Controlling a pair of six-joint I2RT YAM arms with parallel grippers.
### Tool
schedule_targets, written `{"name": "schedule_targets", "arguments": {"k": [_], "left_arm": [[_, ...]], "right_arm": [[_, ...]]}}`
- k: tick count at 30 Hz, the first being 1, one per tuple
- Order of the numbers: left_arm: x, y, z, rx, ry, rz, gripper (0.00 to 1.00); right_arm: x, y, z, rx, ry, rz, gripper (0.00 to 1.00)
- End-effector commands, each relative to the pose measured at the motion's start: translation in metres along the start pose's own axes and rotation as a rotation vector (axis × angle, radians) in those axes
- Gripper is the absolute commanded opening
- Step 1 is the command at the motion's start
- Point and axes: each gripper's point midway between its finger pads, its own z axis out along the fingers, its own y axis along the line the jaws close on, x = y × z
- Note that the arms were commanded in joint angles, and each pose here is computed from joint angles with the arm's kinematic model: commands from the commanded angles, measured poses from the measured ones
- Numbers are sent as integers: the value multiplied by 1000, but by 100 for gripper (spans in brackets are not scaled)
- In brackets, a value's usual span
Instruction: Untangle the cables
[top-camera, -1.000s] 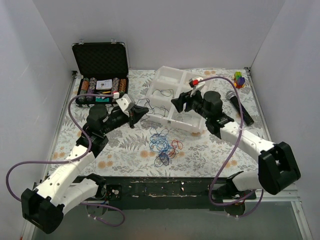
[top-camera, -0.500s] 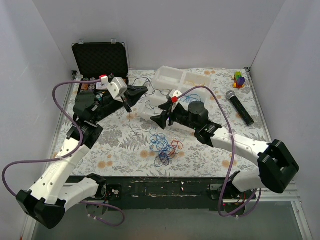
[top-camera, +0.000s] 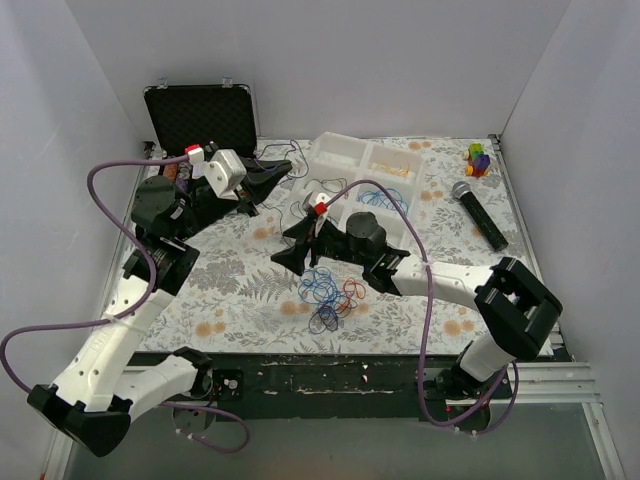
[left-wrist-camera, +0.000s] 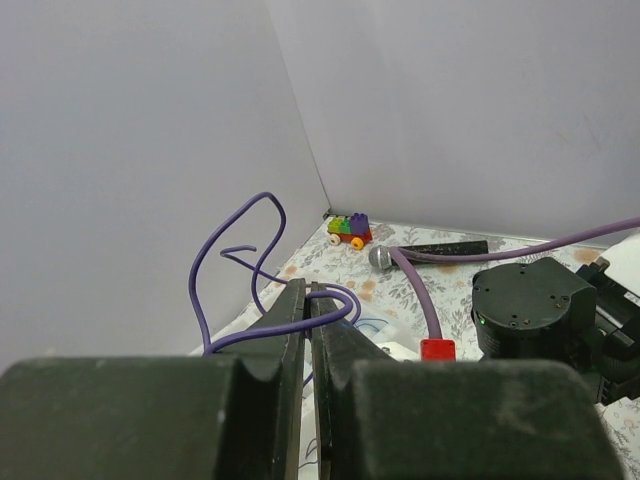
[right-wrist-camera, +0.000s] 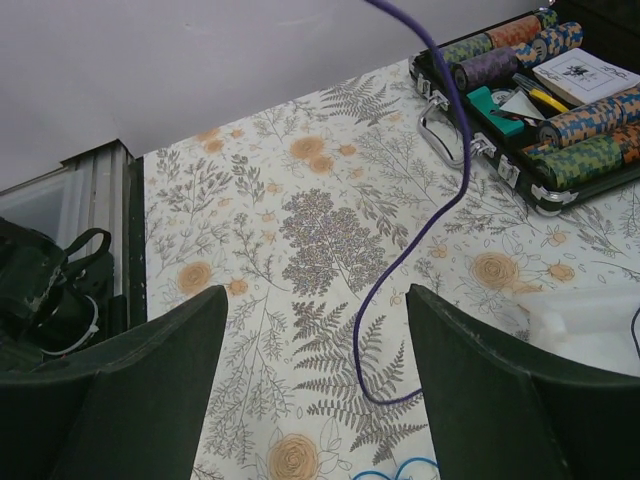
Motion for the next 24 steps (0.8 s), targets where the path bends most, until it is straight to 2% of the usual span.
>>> {"name": "schedule_targets", "arguments": {"k": [1,3,6,7,8,11,14,24], "left_arm": [[-10,1,-1,6,-13,43,0],[-11,1,-1,9,-16,41,0],[-17,1,-1,9,-28,39,0],[-18,1,-1,7,-29,38,0],[-20,1,-1,7,-34,40,0],[-24,1,-2,9,-42,40,0],[-27,0,-3,8,-47,41,0],[-26,1,-4,3,-41,48,0]], "right_arm": [[-23,8,-4,-18,-87,17,77],[-20,3,-4,10,-69,11,65],[-24,-11,-4,89,-60,4,39],[-24,-14,-4,98,-56,-3,38],[-23,-16,-3,106,-48,-7,42],[-21,-16,0,101,-41,0,68],[-23,-9,2,64,-65,24,79],[-41,28,0,-107,-169,98,83]]}}
